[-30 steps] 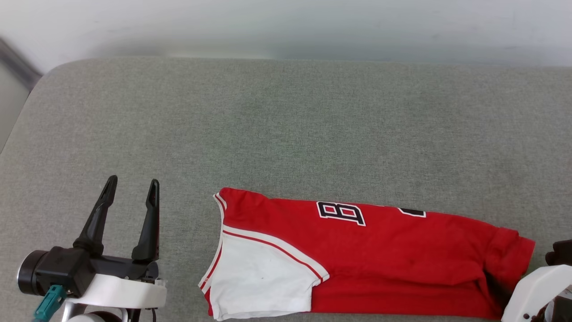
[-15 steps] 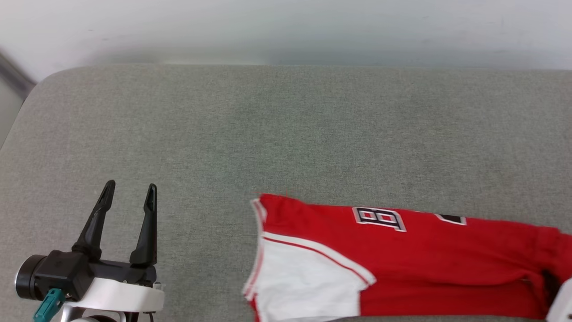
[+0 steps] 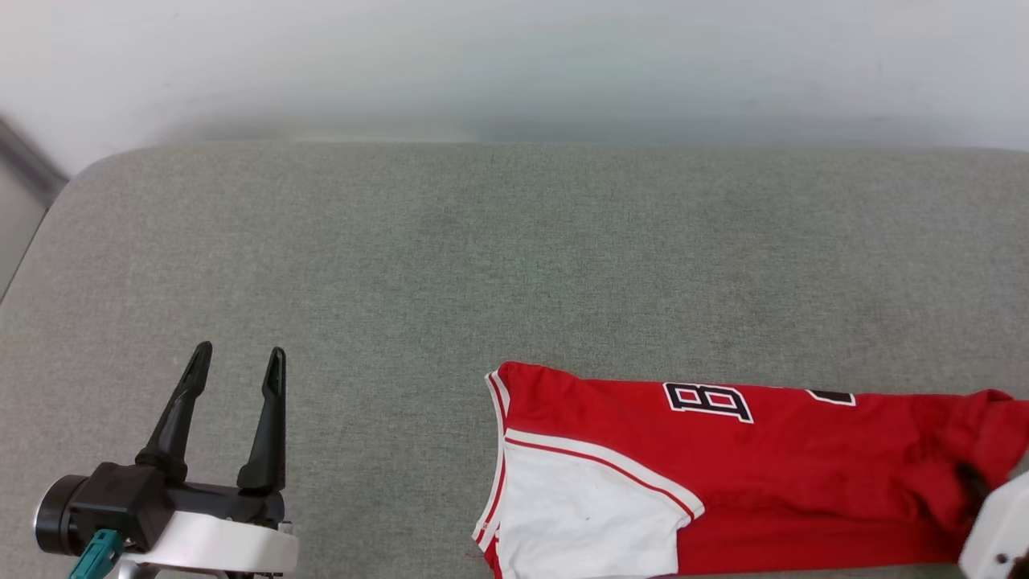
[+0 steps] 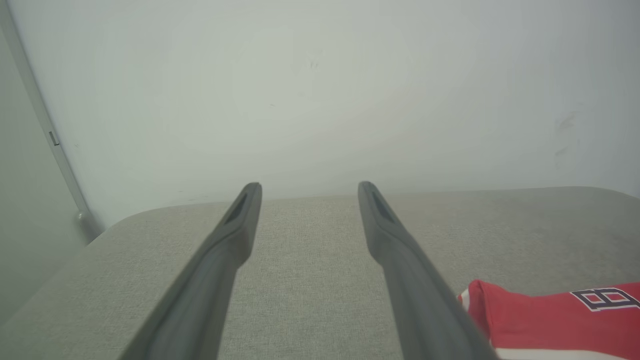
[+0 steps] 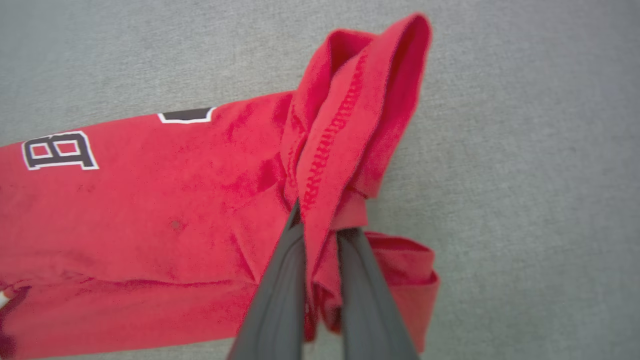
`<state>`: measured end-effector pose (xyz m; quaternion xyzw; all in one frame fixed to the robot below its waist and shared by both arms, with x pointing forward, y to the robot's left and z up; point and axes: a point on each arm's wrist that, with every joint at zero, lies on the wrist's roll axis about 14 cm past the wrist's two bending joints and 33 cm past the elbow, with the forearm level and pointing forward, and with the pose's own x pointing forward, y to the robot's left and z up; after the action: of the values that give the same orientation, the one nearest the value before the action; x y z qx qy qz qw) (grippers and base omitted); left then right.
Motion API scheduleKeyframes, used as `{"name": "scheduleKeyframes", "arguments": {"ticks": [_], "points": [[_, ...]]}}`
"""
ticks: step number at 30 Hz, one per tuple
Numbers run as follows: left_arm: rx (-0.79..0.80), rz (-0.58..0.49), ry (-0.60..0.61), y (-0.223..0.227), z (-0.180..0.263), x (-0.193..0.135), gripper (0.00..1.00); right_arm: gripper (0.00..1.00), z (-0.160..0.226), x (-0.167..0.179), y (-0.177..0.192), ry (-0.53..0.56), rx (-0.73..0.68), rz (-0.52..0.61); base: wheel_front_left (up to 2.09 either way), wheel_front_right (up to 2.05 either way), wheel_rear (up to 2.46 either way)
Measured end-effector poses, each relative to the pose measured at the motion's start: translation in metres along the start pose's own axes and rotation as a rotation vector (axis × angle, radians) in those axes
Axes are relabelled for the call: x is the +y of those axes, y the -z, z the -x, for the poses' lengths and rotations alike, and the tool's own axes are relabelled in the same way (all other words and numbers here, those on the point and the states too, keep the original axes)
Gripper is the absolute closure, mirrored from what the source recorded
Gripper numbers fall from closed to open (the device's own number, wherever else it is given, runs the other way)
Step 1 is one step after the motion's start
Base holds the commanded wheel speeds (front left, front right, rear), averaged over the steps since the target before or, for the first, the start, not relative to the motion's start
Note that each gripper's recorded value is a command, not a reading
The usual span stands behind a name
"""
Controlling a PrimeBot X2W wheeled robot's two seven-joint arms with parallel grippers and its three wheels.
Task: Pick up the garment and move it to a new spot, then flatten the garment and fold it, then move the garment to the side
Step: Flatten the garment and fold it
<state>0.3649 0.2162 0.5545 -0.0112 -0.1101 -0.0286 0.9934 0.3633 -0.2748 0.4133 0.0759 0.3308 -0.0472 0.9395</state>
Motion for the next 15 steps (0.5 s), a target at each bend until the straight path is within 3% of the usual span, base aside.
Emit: {"name": "scheduleKeyframes", "arguments": {"ticks": [7, 15], "points": [[-0.009, 0.007, 0.009, -0.004, 0.004, -0.004, 0.00, 1.00, 0.018, 0.059, 0.005, -0.153, 0.014, 0.043, 0.00, 0.00, 0.00], [0.001, 0.012, 0.013, -0.002, 0.010, -0.006, 0.00, 1.00, 0.038, 0.146, 0.009, -0.389, 0.033, 0.018, 0.00, 0.00, 0.00]]}}
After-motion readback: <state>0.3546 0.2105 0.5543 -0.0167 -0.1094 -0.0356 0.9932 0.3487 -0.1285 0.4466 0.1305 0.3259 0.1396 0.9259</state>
